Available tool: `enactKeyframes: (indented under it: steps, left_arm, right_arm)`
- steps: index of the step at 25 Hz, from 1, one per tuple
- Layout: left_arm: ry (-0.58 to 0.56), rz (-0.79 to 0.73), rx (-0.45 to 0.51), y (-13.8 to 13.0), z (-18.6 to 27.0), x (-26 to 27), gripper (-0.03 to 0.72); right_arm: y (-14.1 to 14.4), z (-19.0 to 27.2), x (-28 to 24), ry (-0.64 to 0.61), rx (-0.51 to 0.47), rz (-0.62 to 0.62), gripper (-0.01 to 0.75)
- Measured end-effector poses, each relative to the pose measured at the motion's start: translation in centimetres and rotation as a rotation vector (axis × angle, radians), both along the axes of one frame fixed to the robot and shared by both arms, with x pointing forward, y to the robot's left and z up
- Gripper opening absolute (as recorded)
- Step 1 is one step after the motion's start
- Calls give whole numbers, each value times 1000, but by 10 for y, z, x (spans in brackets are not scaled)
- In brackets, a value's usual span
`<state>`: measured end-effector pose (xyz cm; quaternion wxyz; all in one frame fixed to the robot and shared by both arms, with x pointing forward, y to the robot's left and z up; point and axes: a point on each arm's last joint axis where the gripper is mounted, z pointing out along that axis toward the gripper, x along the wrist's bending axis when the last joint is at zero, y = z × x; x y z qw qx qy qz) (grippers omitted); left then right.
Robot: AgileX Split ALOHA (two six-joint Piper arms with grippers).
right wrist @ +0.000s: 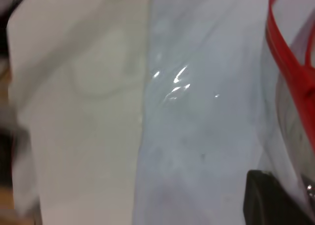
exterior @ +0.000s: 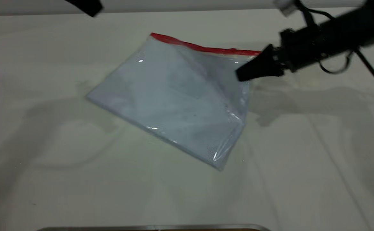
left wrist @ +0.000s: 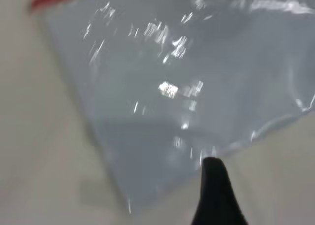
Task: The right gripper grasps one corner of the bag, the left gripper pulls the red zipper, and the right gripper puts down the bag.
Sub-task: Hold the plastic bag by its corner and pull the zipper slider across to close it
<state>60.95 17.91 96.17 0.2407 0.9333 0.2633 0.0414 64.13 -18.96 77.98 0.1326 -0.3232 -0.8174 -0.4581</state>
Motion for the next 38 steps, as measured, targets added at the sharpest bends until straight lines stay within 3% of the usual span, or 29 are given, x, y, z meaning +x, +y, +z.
enactKeyframes:
  steps: [7, 19, 28, 33, 38]
  left_arm:
    - [-70, -259, 32, -51, -20, 13, 550]
    - [-98, -395, 36, -101, -60, 35, 550]
    - [-109, -385, -27, -114, -70, 47, 541]
    - [-126, -385, -96, -119, -66, 47, 499]
    - [-132, -388, -106, -120, -65, 48, 455]
  right_arm:
    - [44, 28, 18, -109, -43, 173, 33]
    - [47, 34, 25, -141, -45, 167, 33]
    - [47, 34, 25, -142, -48, 162, 33]
    - [47, 34, 25, -142, -50, 162, 34]
    - [47, 34, 25, -143, -51, 161, 34]
